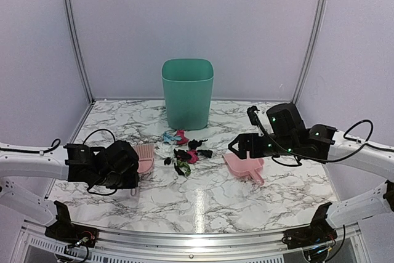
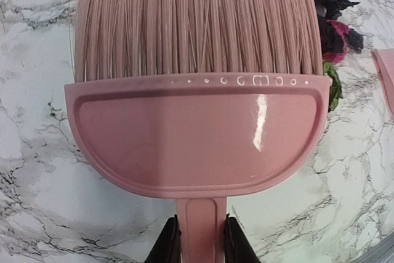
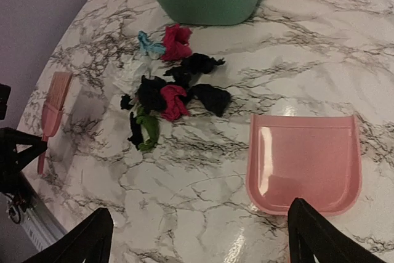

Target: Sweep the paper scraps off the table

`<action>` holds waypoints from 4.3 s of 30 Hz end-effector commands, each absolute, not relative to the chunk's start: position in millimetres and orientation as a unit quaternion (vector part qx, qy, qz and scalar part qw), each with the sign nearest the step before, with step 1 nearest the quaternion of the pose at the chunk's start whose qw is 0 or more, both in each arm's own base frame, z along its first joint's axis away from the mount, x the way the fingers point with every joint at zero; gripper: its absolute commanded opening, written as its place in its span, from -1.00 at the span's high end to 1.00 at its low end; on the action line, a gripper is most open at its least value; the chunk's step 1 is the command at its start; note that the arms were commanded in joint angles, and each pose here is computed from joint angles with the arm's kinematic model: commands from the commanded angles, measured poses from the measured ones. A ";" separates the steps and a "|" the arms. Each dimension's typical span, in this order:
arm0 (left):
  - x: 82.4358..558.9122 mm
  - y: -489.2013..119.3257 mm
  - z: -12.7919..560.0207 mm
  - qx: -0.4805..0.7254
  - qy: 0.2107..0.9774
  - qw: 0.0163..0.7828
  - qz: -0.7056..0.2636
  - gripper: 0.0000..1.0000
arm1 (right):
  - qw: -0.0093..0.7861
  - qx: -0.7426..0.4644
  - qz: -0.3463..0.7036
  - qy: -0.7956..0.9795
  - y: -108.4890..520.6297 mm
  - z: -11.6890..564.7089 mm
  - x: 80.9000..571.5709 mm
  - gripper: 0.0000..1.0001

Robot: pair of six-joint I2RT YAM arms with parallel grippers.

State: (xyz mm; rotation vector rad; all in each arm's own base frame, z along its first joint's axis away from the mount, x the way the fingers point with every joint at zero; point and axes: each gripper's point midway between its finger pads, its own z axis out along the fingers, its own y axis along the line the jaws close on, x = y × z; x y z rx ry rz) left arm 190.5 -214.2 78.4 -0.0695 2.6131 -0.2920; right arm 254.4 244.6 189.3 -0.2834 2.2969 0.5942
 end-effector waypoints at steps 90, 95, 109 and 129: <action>229.4 -248.2 317.0 0.181 0.807 0.556 -0.083 -0.98 | 0.400 -0.169 0.479 0.763 340.3 292.0 289.6 1.00; 233.5 -231.1 328.0 0.121 0.826 0.518 -0.187 -0.98 | 0.425 -0.155 0.500 0.739 338.0 314.5 298.0 1.00; 231.6 -275.2 370.1 0.148 0.713 0.431 -0.533 -0.77 | 0.372 -0.219 0.699 0.570 348.8 390.1 231.5 1.00; 204.0 -297.4 397.2 0.191 0.647 0.372 -0.637 0.04 | 0.302 -0.290 0.736 0.531 398.9 397.6 197.5 1.00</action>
